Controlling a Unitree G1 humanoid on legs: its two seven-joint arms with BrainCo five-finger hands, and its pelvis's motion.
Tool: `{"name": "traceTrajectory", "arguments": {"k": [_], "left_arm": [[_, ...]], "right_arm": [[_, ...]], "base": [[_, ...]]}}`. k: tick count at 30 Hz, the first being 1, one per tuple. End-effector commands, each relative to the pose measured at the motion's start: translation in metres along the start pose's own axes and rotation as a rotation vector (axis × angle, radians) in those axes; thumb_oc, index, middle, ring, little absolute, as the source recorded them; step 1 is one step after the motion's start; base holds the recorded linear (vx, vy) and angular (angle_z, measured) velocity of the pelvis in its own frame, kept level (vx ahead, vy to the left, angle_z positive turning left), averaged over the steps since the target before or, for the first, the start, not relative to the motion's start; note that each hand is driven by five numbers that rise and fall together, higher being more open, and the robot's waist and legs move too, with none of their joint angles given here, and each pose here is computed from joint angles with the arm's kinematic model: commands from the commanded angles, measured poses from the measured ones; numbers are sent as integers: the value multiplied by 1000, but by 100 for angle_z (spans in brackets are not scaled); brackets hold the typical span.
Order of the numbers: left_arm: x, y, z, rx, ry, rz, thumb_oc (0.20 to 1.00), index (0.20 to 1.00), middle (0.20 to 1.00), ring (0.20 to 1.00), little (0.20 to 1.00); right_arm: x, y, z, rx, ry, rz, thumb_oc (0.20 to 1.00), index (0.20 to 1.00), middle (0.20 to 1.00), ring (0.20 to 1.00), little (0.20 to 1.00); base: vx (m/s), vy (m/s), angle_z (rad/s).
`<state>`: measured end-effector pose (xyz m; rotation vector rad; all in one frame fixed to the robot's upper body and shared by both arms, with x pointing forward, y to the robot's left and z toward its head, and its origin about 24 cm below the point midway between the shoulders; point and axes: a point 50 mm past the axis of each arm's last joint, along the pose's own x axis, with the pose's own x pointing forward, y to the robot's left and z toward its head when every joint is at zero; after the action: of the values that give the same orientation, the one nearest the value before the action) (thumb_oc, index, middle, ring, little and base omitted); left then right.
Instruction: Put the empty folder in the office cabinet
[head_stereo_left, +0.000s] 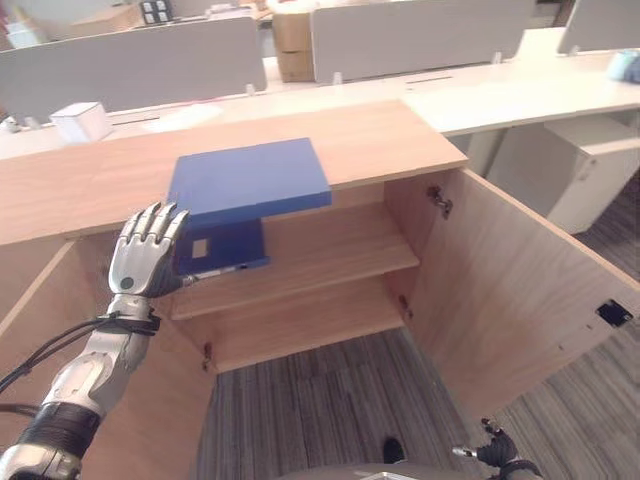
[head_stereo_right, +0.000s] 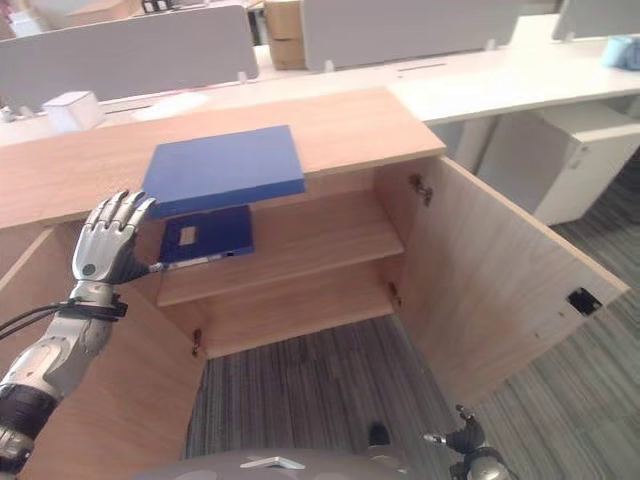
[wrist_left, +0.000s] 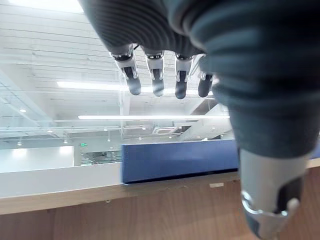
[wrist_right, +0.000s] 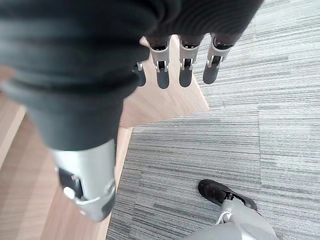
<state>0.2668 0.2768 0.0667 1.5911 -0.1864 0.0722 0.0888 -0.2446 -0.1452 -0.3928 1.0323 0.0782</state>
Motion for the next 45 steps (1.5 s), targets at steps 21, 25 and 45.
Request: {"name": "traceTrajectory", "arguments": {"k": [21, 25, 45], "left_arm": [[34, 30, -59, 280, 191, 66, 1000, 1000, 1000, 1000, 1000], [35, 30, -59, 280, 191, 67, 1000, 1000, 1000, 1000, 1000], [46, 59, -84, 386, 279, 125, 1000, 1000, 1000, 1000, 1000]], "right_arm": [[0, -11, 8, 17, -65, -65, 1000, 1000, 1000, 1000, 1000], [0, -11, 8, 17, -65, -65, 1000, 1000, 1000, 1000, 1000], [0, -12, 6, 5, -56, -57, 1000, 1000, 1000, 1000, 1000]], "base": [[30, -1, -12], [1, 1, -2], [25, 11, -6]]}}
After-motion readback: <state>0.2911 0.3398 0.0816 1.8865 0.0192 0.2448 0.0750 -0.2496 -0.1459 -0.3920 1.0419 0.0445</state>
